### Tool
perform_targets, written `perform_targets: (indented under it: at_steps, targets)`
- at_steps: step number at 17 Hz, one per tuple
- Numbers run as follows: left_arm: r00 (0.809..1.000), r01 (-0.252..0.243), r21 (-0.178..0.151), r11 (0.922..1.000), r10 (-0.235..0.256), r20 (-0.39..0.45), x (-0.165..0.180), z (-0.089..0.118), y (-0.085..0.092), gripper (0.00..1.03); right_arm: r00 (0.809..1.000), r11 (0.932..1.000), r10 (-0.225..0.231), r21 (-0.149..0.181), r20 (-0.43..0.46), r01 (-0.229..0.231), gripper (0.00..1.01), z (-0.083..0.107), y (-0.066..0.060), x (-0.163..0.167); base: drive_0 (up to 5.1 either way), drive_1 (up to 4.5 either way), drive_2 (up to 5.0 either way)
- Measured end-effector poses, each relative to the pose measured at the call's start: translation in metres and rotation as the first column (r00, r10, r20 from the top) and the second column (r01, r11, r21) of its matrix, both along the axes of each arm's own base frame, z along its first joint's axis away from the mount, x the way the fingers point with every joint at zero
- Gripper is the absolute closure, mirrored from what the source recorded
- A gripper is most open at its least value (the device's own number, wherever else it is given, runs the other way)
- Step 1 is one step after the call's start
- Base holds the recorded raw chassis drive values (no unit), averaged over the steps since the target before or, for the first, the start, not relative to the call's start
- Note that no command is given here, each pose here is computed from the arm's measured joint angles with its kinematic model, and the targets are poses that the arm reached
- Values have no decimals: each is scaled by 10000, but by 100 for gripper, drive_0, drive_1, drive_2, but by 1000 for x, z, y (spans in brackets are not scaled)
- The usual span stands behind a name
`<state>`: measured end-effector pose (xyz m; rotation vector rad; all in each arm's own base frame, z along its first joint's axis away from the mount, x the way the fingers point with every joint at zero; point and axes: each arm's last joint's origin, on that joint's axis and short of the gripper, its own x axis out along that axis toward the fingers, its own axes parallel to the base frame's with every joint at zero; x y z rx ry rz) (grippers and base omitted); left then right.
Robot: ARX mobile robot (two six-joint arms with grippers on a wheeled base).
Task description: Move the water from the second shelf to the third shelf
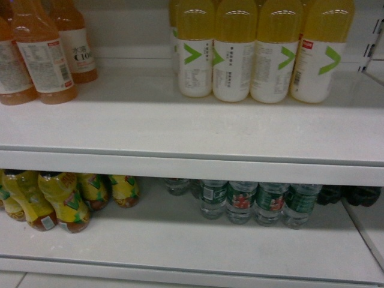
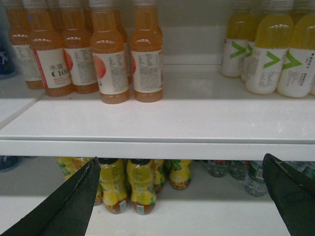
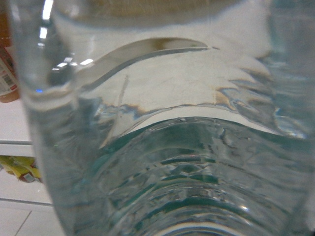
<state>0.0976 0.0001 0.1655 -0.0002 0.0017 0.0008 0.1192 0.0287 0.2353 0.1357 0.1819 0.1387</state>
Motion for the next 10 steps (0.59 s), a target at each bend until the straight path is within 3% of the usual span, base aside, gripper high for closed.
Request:
perform_targets:
  at_steps: [10]
  targets:
    - [10000,0,4,10000,0,4,0,0,0,5,10000,10000,34,13,24,-34,58,0,0,0,-468,227,227]
